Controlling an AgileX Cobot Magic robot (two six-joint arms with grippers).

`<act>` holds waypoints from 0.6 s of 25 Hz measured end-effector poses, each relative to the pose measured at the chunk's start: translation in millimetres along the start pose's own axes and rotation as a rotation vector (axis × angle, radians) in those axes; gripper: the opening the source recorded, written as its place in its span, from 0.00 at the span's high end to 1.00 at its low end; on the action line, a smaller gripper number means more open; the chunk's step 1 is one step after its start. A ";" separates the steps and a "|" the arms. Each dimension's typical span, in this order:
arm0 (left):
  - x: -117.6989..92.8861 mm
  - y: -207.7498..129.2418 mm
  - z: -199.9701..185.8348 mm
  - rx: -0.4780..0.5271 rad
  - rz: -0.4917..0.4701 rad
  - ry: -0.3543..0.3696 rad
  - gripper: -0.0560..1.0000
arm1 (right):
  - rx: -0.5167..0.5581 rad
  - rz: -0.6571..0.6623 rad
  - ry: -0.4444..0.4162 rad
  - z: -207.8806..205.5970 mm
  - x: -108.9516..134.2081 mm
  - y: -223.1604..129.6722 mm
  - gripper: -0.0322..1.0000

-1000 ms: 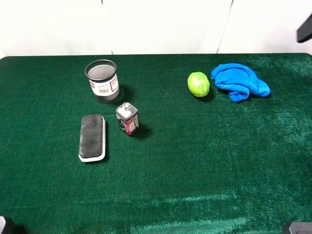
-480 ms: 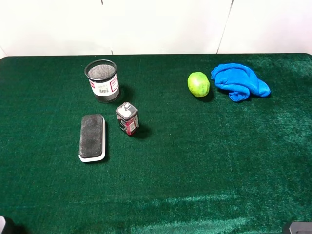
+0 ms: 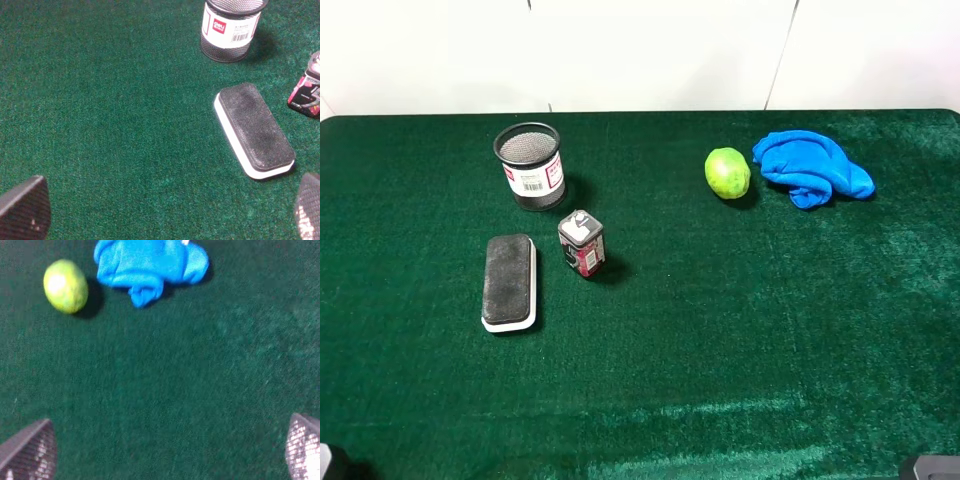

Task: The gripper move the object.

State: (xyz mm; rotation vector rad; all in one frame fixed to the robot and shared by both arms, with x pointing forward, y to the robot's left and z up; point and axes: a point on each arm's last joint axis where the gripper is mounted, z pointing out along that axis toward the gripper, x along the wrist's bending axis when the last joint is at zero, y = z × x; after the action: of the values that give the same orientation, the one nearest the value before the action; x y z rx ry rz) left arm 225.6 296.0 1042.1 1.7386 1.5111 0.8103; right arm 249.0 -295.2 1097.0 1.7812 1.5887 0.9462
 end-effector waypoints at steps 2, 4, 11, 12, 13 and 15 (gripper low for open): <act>0.0 0.0 0.0 0.000 0.000 0.000 0.01 | -0.054 -0.007 -0.013 -3.3 -2.8 -8.6 0.30; 0.0 0.0 0.0 0.000 0.000 0.000 0.01 | -0.099 -0.015 -0.025 -5.0 -5.6 -17.6 0.30; 0.0 0.0 0.0 0.000 0.000 0.000 0.01 | -0.170 -0.065 -0.084 2.6 -15.2 -41.6 0.30; 0.0 0.0 0.0 0.000 0.000 0.000 0.01 | -0.163 -0.066 -0.085 4.4 -15.4 -42.8 0.30; 0.0 0.0 0.0 0.000 0.000 0.000 0.01 | -0.165 -0.066 -0.085 5.2 -15.4 -42.7 0.30; 0.0 0.0 0.0 0.000 0.000 0.000 0.01 | -0.191 -0.069 -0.085 5.0 -15.3 -40.5 0.30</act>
State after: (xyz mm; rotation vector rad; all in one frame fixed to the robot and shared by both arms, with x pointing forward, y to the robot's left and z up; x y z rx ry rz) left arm 225.6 296.0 1042.1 1.7386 1.5111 0.8103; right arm 228.4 -304.7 1059.7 1.6042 1.4470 0.9438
